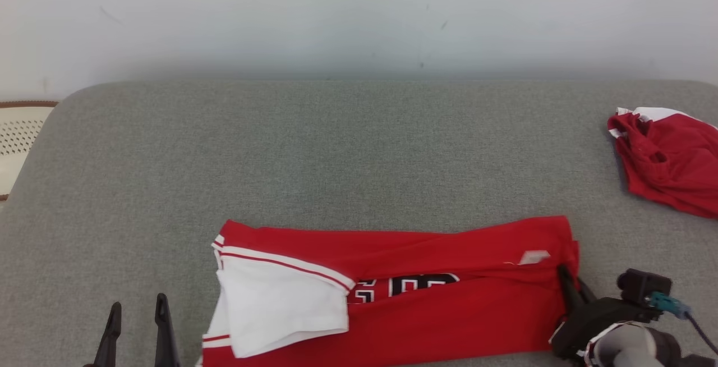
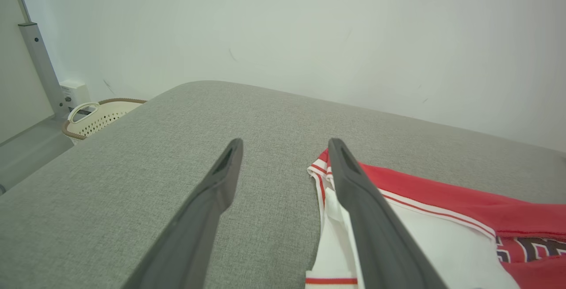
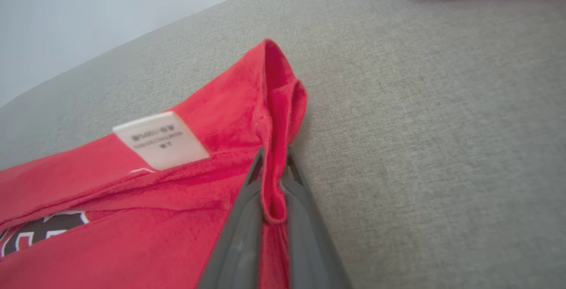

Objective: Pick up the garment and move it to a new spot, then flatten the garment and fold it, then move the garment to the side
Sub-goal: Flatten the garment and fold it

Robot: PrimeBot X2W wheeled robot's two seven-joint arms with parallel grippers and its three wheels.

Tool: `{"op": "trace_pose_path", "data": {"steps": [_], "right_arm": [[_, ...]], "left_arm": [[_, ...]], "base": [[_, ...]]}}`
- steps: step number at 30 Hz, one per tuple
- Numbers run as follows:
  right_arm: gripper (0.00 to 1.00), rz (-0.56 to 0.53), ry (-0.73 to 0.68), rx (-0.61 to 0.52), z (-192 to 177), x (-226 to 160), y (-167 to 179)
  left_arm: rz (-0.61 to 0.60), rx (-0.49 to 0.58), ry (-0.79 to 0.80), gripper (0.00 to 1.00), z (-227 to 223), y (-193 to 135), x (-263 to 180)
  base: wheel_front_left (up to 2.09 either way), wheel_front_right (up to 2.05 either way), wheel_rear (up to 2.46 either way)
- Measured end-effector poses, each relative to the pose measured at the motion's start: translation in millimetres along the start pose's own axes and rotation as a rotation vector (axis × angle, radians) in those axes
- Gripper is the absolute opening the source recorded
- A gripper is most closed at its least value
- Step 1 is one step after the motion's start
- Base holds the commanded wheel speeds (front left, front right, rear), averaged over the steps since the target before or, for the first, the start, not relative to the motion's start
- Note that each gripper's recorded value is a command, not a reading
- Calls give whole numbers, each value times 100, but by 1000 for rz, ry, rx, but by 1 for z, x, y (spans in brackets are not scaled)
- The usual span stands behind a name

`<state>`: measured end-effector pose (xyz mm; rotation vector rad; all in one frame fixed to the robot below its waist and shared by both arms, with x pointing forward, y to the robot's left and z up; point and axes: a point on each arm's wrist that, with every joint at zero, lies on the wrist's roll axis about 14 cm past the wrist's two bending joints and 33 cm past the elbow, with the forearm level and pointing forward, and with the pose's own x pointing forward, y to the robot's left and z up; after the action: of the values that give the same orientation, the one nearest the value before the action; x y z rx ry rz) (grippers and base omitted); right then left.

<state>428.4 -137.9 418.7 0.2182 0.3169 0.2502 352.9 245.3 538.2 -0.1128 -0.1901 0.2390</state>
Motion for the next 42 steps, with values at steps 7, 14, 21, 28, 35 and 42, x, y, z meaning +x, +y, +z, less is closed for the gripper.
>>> {"op": "trace_pose_path", "data": {"steps": [7, 14, 21, 28, 35, 42], "right_arm": [[0, -76, -40, -53, 19, -12, -41], [0, 5, -82, -52, 46, -13, -23], [0, 222, -26, -19, 47, -23, 42], [0, 430, -27, 68, 57, -37, 111], [0, 614, 23, 148, 48, -52, 179], [0, 741, 55, 166, 44, -58, 228]], "left_arm": [[-7, -7, -5, 100, 1, -3, 2], [-19, -15, -2, 100, -1, -9, 6], [-27, -18, -8, 100, 1, -11, 9], [-17, -20, -16, 100, 4, -6, 8], [0, -23, -16, 100, 5, 1, 3], [19, -26, -20, 100, 7, 7, -1]], "base": [[0, 0, 0], [0, 0, 0], [0, 0, 0], [0, 0, 0], [0, 0, 0], [0, 0, 0]]}}
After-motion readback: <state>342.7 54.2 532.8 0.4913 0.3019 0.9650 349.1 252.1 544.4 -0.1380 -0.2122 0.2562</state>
